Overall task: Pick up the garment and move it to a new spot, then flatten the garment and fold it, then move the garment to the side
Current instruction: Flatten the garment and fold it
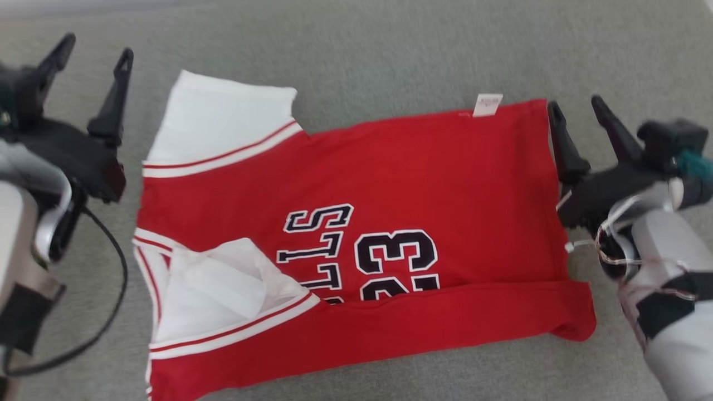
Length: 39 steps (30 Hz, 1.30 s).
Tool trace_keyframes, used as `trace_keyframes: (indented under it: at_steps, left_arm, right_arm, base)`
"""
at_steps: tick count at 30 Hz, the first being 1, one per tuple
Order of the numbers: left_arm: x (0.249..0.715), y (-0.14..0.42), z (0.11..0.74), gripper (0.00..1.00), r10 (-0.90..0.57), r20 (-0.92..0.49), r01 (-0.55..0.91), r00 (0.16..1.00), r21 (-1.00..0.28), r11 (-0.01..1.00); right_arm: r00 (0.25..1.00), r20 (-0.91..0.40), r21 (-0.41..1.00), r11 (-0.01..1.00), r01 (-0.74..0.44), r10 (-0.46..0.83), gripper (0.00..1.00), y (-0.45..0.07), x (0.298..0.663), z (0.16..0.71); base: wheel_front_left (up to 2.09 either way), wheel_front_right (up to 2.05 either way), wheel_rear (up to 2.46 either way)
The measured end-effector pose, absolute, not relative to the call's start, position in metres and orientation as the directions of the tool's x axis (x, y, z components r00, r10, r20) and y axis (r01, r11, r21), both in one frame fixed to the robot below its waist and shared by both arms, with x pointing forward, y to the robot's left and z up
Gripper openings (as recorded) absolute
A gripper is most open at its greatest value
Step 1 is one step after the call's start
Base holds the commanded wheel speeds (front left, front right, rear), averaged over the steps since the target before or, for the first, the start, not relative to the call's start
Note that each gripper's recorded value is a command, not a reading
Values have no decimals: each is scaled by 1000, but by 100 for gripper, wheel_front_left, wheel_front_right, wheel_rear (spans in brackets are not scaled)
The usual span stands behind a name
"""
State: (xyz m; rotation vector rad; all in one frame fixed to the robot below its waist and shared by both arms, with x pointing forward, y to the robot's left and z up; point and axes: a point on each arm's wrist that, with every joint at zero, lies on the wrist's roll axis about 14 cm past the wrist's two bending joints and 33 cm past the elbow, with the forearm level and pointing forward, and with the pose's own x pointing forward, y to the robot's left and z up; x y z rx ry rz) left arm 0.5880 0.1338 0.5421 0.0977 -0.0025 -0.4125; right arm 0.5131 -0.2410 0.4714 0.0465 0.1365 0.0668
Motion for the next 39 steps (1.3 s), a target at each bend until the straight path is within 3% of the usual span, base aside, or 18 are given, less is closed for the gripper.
trace_keyframes:
  at_steps: [12,27,28,29,30,37,38,39]
  left_arm:
    - [635,99,451,100,-465,-388,512,796,20,859]
    - [644,88,400,100,-437,-567,527,698,-8,850]
    - [644,88,398,93,-435,-573,530,694,-3,848]
    - [643,89,396,24,-429,-584,528,689,-2,850]
    - [643,88,394,0,-429,-591,531,684,0,847]
    - [645,82,404,0,-457,-546,540,702,-10,842]
    - [646,81,406,0,-463,-537,542,705,-12,840]
    - [646,81,408,0,-468,-528,543,709,-15,839]
  right_arm:
    - [939,-337,53,997,-51,65,100,-250,543,431]
    - [892,-436,46,993,-108,117,100,-237,543,416]
    - [890,-440,45,993,-109,118,100,-237,543,415]
    - [889,-443,44,993,-111,119,100,-237,542,415]
    - [887,-446,43,993,-112,120,100,-237,542,414]
    - [877,-463,42,992,-122,127,100,-236,546,410]
    - [872,-473,44,992,-122,128,96,-235,546,408]
    - [868,-480,44,991,-123,129,48,-235,547,406]
  base:
    - [0,0,0]
    - [0,0,0]
    - [0,0,0]
    - [0,0,0]
    - [0,0,0]
    - [0,0,0]
    - [0,0,0]
    - [0,0,0]
